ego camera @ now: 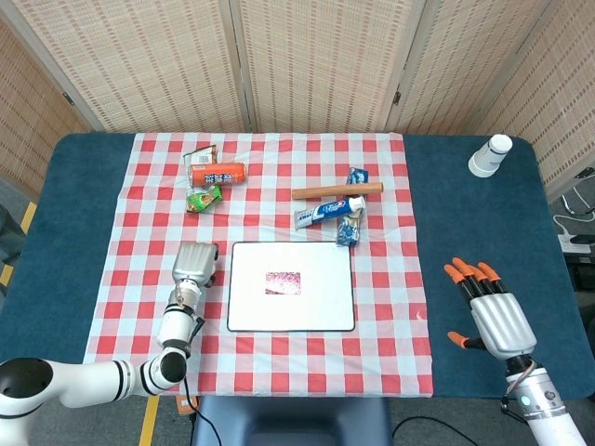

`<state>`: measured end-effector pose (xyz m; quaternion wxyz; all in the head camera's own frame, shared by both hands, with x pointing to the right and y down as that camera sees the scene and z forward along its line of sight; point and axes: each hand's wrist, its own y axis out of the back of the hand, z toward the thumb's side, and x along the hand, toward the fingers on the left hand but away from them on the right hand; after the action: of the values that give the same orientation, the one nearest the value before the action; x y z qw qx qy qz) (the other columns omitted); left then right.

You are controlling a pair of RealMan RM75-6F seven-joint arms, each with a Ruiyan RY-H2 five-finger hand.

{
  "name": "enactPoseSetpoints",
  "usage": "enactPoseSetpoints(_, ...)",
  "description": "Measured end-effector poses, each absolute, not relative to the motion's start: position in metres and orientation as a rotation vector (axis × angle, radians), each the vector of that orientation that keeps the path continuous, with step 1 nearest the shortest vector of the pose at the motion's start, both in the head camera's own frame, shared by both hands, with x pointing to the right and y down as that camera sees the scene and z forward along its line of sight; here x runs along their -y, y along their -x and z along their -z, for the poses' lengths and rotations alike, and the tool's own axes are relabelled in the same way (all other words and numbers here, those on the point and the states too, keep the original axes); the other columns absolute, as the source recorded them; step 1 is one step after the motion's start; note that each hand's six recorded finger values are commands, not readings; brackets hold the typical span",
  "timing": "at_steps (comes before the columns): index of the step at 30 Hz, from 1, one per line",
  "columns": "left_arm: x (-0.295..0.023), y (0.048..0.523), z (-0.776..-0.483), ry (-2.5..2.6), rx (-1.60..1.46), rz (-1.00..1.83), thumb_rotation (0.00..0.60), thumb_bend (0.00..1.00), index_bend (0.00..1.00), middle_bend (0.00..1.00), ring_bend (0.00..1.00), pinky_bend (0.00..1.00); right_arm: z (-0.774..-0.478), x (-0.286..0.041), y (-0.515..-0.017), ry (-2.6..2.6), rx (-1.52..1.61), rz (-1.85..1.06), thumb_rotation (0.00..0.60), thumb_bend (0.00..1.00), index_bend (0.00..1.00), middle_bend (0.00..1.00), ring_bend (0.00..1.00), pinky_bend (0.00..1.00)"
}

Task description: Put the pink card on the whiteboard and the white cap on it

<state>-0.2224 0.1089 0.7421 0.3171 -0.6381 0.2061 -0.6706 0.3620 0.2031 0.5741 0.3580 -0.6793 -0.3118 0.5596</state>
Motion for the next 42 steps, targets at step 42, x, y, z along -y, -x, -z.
enactPoseSetpoints(42,-0.111,0.228,-0.757,1.696,-0.522,1.800,0.600,0.29,0.44,0.99,1.00,1.00,-0.576,-0.202,-0.362,1.746,0.801,-1.453,0.563,0.00,0.00,0.00,0.00,0.09)
